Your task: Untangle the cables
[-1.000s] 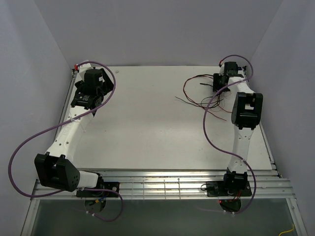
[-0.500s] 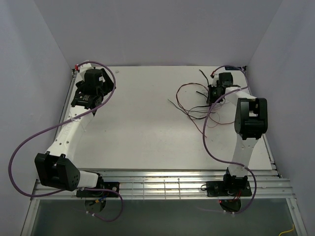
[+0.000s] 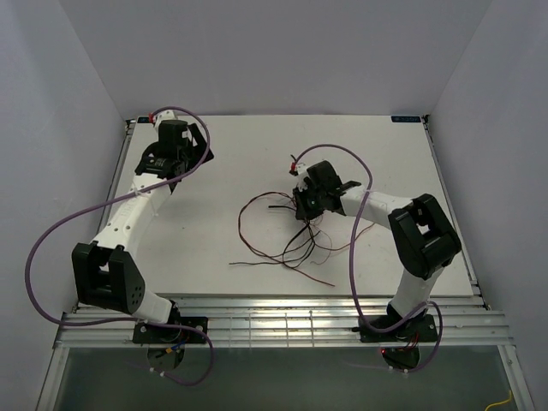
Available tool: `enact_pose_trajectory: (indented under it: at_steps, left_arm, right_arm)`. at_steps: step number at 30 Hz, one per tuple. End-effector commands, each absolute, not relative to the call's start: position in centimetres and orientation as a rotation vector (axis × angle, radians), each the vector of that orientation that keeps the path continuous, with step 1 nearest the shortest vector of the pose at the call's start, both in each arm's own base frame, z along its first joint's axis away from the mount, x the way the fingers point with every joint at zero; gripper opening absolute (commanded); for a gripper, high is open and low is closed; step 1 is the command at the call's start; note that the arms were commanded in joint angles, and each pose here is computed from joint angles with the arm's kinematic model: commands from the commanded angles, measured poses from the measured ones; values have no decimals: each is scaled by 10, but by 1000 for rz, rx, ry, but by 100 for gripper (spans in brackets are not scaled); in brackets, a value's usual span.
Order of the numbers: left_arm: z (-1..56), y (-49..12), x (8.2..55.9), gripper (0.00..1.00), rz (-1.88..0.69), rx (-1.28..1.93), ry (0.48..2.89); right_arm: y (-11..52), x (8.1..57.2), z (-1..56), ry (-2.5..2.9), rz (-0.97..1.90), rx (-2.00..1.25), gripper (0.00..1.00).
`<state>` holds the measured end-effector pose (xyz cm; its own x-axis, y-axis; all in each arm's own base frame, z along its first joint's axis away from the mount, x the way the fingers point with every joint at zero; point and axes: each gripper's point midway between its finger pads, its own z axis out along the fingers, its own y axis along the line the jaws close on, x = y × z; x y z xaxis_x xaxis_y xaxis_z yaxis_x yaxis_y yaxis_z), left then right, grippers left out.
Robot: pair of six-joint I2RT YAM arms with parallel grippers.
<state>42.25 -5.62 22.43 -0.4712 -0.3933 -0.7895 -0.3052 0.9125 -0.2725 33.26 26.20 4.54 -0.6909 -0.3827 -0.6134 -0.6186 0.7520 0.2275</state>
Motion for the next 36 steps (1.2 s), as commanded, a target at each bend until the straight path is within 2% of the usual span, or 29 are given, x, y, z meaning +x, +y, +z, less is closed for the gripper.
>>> enact_pose_trajectory:
  at_steps: [1,3,6,7,9,10,11,13,15,16,18,21,28,34,36]
  left_arm:
    - [243,-75,426,98,-237,-474,2074]
    - [236,-85,427,98,-294,-468,2095]
    - [224,-108,427,98,-398,-433,2152]
    - [221,-120,425,98,-454,-407,2180]
    - [216,-134,422,98,-517,-383,2221]
    - [214,-139,420,98,-542,-374,2239]
    - [213,-144,417,98,-578,-359,2256]
    - [210,-146,413,98,-582,-364,2281]
    - [210,-145,407,98,-580,-359,2290]
    - [210,-146,404,98,-581,-355,2292]
    - [209,-146,399,98,-583,-357,2293]
    - [210,-150,382,98,-626,-328,2313]
    - [182,-157,342,98,-643,-318,2396]
    - [159,-168,324,98,-634,-296,2463]
    - [156,-172,322,98,-634,-306,2476]
  right_arm:
    - [281,327,68,2334,589,-721,9]
    - [287,321,67,2336,537,-739,11]
    - [292,314,70,2370,520,-736,21]
    - [293,307,72,2396,548,-735,32]
    - [298,305,86,2385,584,-741,46]
    - [298,304,97,2373,595,-735,62]
    - [294,300,101,2396,587,-730,72]
    - [290,300,121,2377,573,-707,85]
    - [280,302,131,2372,516,-670,89]
    - [275,302,145,2340,510,-648,97]
    - [264,305,155,2331,494,-585,90]
    - [241,316,162,2329,479,-490,90]
    - [172,367,123,2454,261,-91,90]
    - [158,407,102,2463,57,-67,93]
    - [160,412,90,2511,24,-82,98]
